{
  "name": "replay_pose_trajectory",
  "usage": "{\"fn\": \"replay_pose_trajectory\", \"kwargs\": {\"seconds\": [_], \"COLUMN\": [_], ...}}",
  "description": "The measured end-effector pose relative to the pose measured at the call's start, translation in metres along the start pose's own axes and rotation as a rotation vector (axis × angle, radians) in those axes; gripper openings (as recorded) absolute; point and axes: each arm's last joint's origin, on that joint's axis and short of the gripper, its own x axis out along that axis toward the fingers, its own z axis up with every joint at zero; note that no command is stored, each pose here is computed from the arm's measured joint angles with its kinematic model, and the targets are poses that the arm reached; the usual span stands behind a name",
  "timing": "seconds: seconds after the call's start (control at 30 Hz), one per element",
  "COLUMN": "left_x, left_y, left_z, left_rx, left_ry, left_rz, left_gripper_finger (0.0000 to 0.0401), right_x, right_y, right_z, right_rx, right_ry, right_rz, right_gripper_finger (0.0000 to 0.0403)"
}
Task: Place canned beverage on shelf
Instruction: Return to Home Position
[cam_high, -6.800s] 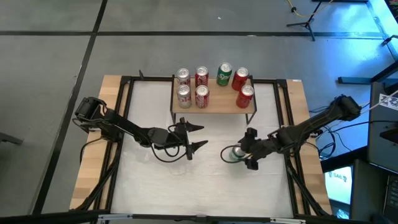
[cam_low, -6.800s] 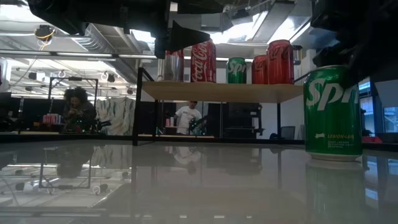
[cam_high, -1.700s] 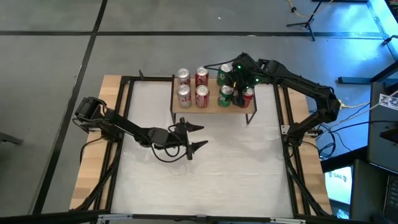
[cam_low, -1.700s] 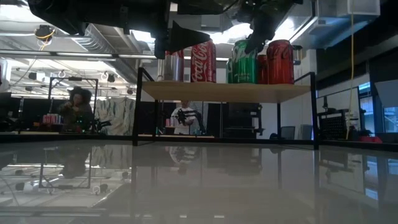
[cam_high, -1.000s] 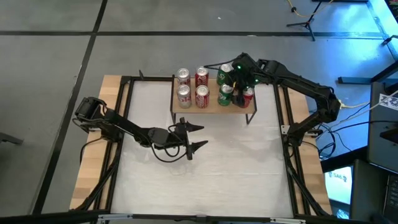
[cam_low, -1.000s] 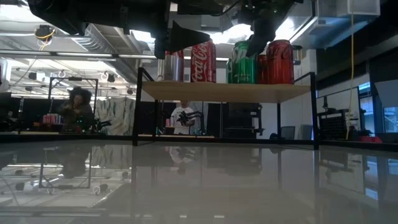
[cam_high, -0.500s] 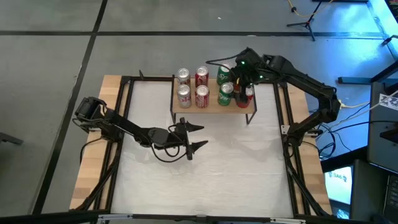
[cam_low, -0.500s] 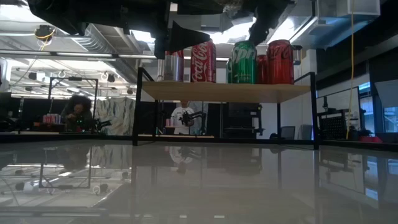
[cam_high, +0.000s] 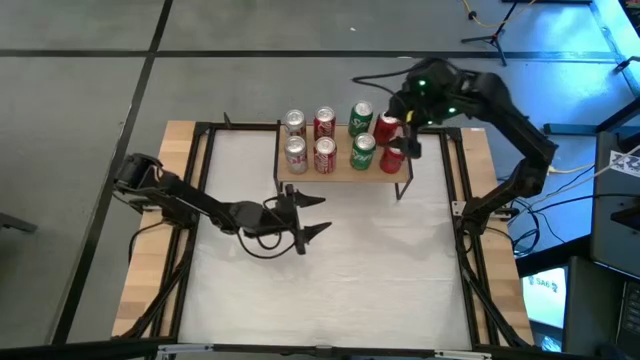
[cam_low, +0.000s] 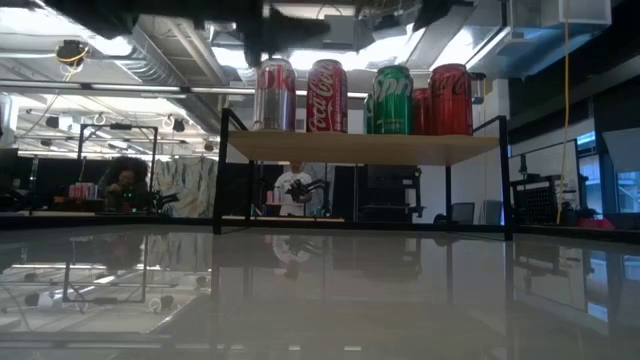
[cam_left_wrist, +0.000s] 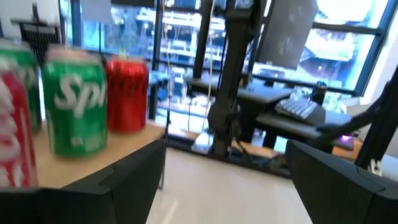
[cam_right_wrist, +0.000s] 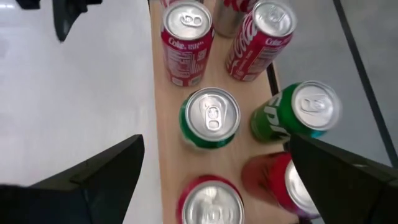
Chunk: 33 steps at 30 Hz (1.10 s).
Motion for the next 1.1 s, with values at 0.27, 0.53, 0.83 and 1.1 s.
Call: {"fn": "replay_pose_trajectory", "kwargs": {"seconds": [0.27,0.53,0.83,1.1], "left_x": [-0.024,-0.071,-0.120,-0.154], "left_y": [0.009,0.032,0.065,0.092], "left_z": [0.044,0.093,0.091,0.046], "left_rx": [0.112,0.187,0.200,0.083], "left_ry": [0.017,0.064,0.061,-0.068], "left_rz": [0.053,0.096,0.112,0.098], "left_gripper_finger": [0.0320,0.0250,0.0136,0.0086], "right_x": [-0.051,-0.098,-0.122,-0.087], "right_y": [0.012,0.030,0.053,0.066], "right_z": [-0.002,-0.023,-0.054,-0.095], "right_rx": [-0.017,-0.030,-0.036,-0.026], "right_ry": [-0.080,-0.187,-0.284,-0.459], "right_rz": [-0.035,-0.071,0.038,0.087], "right_gripper_finger": [0.0374,0.0239,0.0049,0.0023]}}
